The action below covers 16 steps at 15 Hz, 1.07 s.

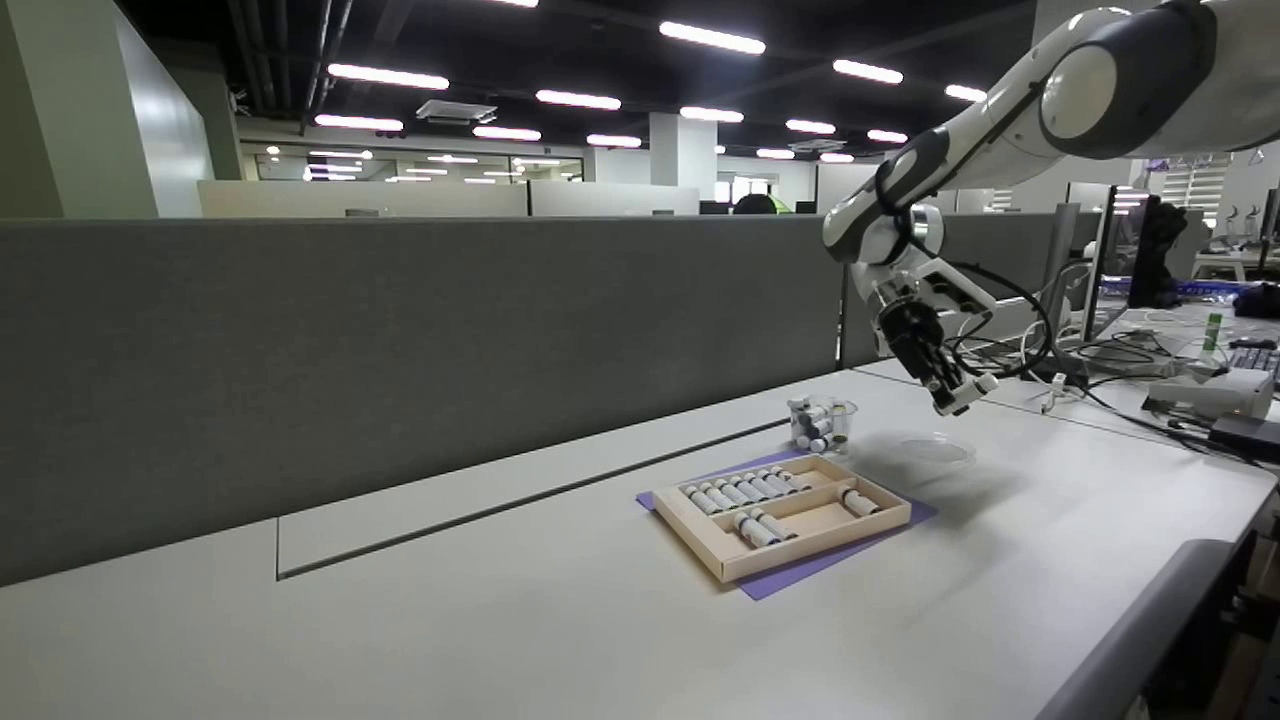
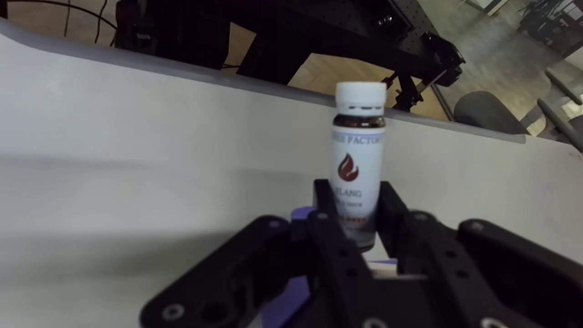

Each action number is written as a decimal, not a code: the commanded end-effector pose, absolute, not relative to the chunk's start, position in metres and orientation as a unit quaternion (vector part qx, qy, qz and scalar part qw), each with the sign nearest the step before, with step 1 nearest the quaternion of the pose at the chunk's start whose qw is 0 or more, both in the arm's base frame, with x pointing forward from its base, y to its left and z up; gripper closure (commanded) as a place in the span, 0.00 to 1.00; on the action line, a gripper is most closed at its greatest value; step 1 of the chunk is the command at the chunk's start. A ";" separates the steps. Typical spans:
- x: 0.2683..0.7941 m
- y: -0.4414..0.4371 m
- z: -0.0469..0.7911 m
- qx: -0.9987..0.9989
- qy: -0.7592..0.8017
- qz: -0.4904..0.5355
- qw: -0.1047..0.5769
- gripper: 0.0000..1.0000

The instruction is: Pick up the bottle and put it in the bowl

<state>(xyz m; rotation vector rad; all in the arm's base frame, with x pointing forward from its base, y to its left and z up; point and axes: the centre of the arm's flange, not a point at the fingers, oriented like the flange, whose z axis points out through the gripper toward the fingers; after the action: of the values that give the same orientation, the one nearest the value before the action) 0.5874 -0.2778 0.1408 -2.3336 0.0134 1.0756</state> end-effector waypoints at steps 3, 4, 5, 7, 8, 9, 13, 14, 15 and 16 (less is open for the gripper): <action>0.657 -0.302 0.171 -0.904 0.036 0.345 0.250 0.95; 0.664 -0.306 0.176 -0.917 0.040 0.323 0.229 0.95; 0.673 -0.312 0.180 -0.929 0.047 0.302 0.209 0.95; 0.689 -0.325 0.186 -0.948 0.057 0.260 0.176 0.95; 0.695 -0.331 0.188 -0.956 0.061 0.239 0.159 0.95; 0.701 -0.337 0.188 -0.963 0.066 0.216 0.144 0.95; 0.716 -0.351 0.181 -0.986 0.081 0.113 0.090 0.95; 0.719 -0.353 0.179 -0.989 0.087 0.087 0.079 0.95; 0.723 -0.352 0.179 -0.991 0.096 0.059 0.070 0.95; 0.728 -0.351 0.180 -0.992 0.102 0.039 0.064 0.95</action>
<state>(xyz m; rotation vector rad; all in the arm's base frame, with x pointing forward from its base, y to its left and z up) 0.6969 -0.3430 0.1773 -2.9361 0.2061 0.2716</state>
